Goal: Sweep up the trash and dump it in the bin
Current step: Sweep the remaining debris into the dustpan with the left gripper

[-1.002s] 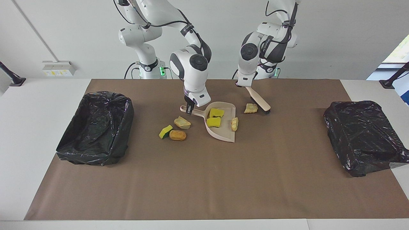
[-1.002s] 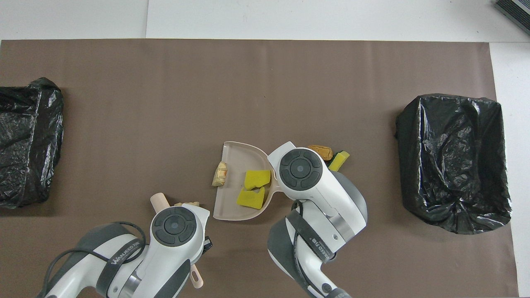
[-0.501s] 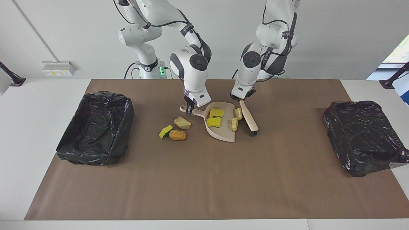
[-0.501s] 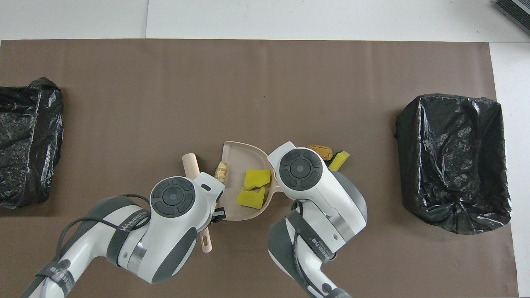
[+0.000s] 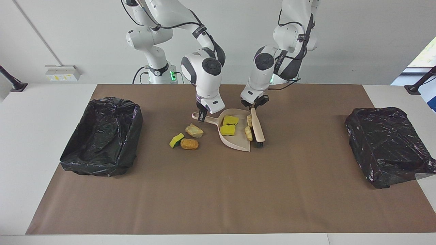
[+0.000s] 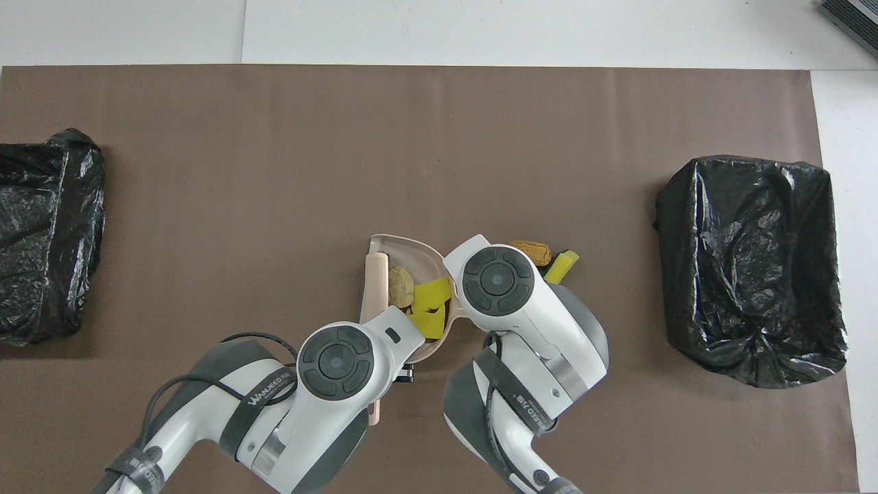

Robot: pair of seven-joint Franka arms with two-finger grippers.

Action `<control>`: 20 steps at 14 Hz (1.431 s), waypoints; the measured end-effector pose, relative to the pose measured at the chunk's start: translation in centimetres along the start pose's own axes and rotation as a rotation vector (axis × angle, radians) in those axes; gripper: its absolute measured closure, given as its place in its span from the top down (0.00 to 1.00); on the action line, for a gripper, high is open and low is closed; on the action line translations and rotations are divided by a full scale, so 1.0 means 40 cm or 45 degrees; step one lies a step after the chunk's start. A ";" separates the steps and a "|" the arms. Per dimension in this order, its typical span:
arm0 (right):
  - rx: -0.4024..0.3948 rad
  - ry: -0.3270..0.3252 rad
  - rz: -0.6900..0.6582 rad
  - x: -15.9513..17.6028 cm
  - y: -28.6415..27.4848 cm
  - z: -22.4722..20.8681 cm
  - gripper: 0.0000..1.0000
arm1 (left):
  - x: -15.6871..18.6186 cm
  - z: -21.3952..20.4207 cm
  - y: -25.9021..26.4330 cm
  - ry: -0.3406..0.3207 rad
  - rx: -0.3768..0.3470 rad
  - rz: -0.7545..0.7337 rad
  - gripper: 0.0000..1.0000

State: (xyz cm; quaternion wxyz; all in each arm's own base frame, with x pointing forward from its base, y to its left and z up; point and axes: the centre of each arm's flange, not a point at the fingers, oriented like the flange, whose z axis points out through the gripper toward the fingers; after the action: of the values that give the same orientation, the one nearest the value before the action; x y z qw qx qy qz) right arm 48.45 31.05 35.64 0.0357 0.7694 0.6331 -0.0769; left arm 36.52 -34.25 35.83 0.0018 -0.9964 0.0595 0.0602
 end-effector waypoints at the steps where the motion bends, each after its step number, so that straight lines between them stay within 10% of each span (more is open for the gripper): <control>1: -0.001 -0.001 0.000 0.000 0.000 0.000 0.33 | 0.001 -0.008 0.008 0.008 -0.005 0.006 0.26; 20: -0.014 0.012 0.007 -0.001 0.012 -0.017 0.33 | -0.056 -0.234 -0.121 -0.120 0.067 -0.077 0.26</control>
State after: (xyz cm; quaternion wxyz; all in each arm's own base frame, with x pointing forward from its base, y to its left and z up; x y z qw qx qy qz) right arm 48.95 31.01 36.29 0.0371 0.7714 0.6314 -0.0697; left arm 36.01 -29.28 45.37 0.0328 -0.9934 0.0309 0.1054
